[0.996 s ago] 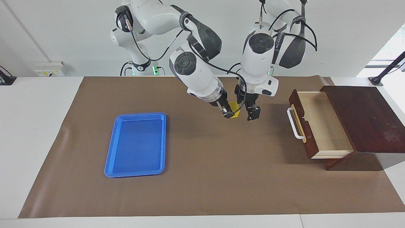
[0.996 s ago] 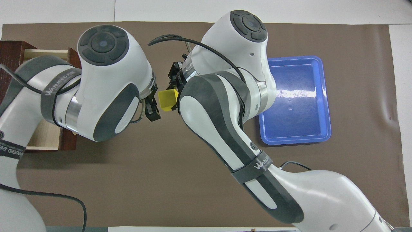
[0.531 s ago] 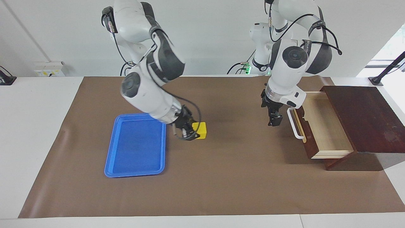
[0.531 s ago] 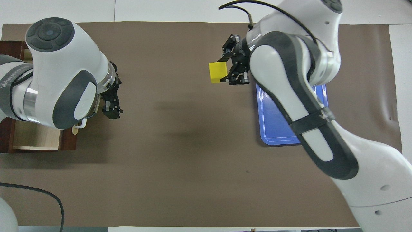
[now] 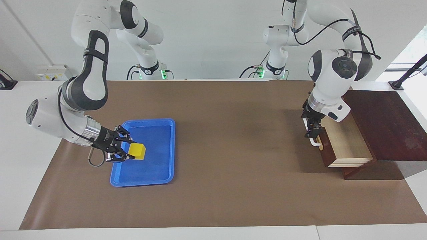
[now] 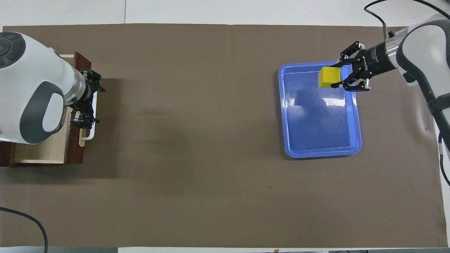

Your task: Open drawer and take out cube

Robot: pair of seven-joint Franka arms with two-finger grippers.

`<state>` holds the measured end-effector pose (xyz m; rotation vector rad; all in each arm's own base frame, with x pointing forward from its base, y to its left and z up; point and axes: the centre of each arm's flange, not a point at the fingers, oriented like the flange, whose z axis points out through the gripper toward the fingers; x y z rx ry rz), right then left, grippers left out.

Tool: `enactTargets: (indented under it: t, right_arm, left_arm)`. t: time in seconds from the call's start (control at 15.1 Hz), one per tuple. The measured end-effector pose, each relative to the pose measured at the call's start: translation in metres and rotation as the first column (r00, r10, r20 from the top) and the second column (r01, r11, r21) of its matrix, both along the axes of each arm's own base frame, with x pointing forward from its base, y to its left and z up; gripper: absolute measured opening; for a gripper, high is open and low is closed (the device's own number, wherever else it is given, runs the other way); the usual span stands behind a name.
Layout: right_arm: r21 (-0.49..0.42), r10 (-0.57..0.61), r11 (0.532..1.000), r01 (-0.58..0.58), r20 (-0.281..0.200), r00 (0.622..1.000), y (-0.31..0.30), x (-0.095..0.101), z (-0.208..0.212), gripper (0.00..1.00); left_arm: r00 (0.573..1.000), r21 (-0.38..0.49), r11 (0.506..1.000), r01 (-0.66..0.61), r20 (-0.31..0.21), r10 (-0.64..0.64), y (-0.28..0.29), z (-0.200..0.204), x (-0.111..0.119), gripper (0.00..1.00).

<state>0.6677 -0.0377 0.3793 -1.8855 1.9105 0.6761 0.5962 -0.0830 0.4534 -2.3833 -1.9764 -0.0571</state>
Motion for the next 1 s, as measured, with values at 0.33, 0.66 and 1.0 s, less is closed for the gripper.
enactTargets:
  t: [0.33, 0.66, 1.0]
  right_arm:
    - [0.017, 0.099, 0.995, -0.100, 0.044, 0.994, 0.016, -0.037, -0.057, 0.56]
    - [0.011, 0.155, 0.988, -0.156, 0.052, 0.986, 0.038, -0.048, -0.072, 0.56]
    - [-0.011, 0.188, 0.982, -0.187, 0.058, 0.980, 0.065, -0.060, -0.084, 0.56]
  left_arm:
    - [0.998, 0.036, 0.998, 0.049, 0.025, -0.050, 0.020, -0.003, 0.002, 1.00]
    - [0.999, 0.032, 0.999, 0.007, 0.037, -0.008, 0.049, -0.001, 0.003, 1.00]
    - [0.997, 0.040, 0.999, 0.001, 0.078, -0.004, 0.111, 0.003, 0.008, 1.00]
